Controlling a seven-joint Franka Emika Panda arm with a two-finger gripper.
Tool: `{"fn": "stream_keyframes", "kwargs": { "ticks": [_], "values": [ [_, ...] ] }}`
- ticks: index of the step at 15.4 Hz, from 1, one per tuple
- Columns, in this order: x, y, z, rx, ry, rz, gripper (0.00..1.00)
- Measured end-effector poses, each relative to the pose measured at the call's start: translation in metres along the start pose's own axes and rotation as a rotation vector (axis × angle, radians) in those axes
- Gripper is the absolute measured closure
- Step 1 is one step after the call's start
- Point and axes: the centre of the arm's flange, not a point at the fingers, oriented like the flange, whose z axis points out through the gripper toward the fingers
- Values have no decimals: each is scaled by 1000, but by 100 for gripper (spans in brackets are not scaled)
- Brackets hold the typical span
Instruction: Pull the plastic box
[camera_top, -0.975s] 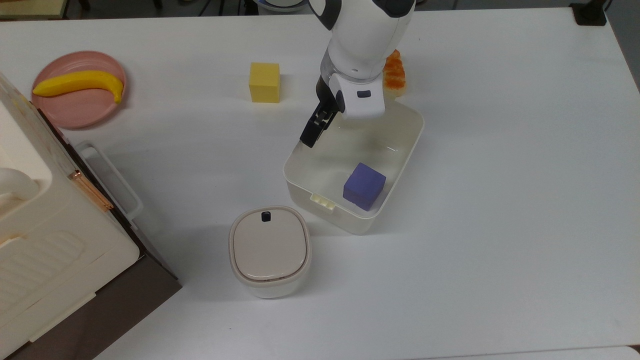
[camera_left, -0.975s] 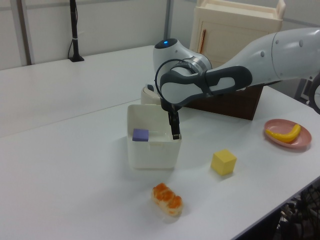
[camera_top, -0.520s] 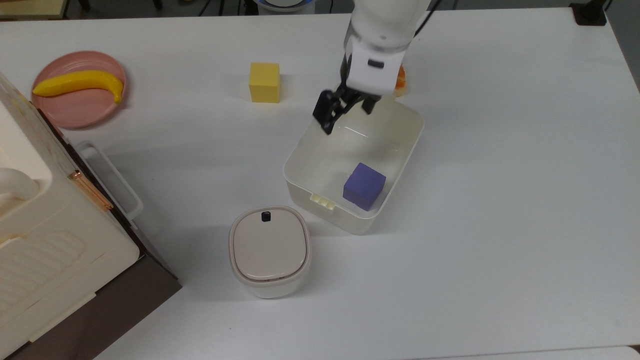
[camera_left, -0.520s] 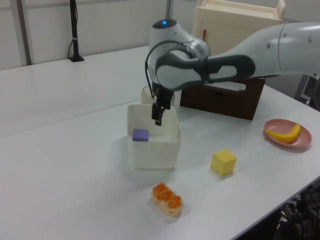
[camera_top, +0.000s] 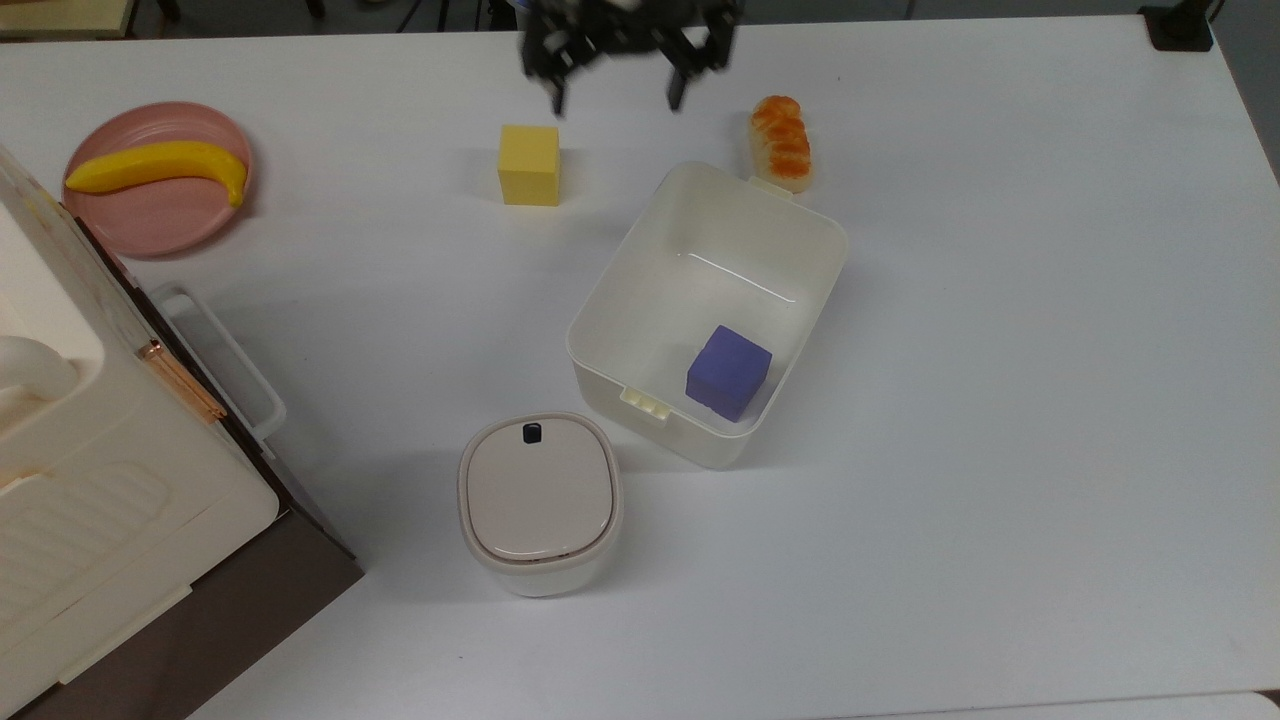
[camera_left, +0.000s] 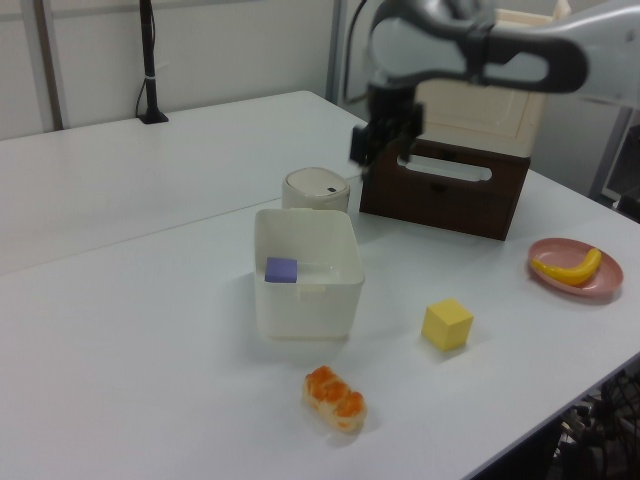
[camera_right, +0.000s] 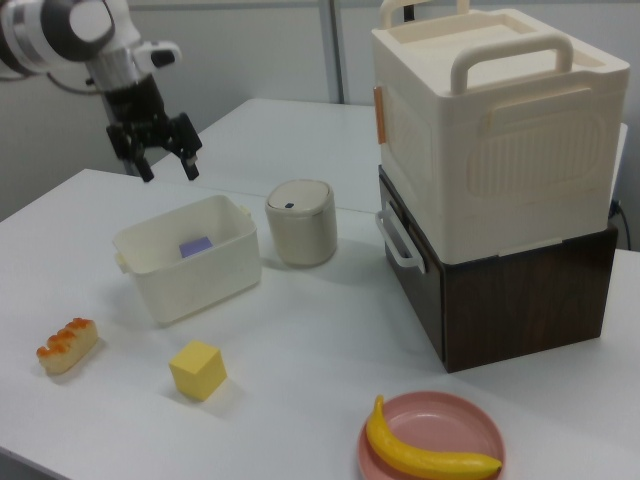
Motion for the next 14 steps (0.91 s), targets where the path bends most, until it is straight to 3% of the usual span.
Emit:
{"fn": "stream_keyframes", "kwargs": {
  "ticks": [2,5,9,14],
  "values": [
    [-12,22,-21,-2,24,150,0],
    [-18,32,-28,7,33,248,0],
    [-25,67,-14,102,-41,286,0],
    [-28,84,-10,132,-56,292,0]
  ]
}}
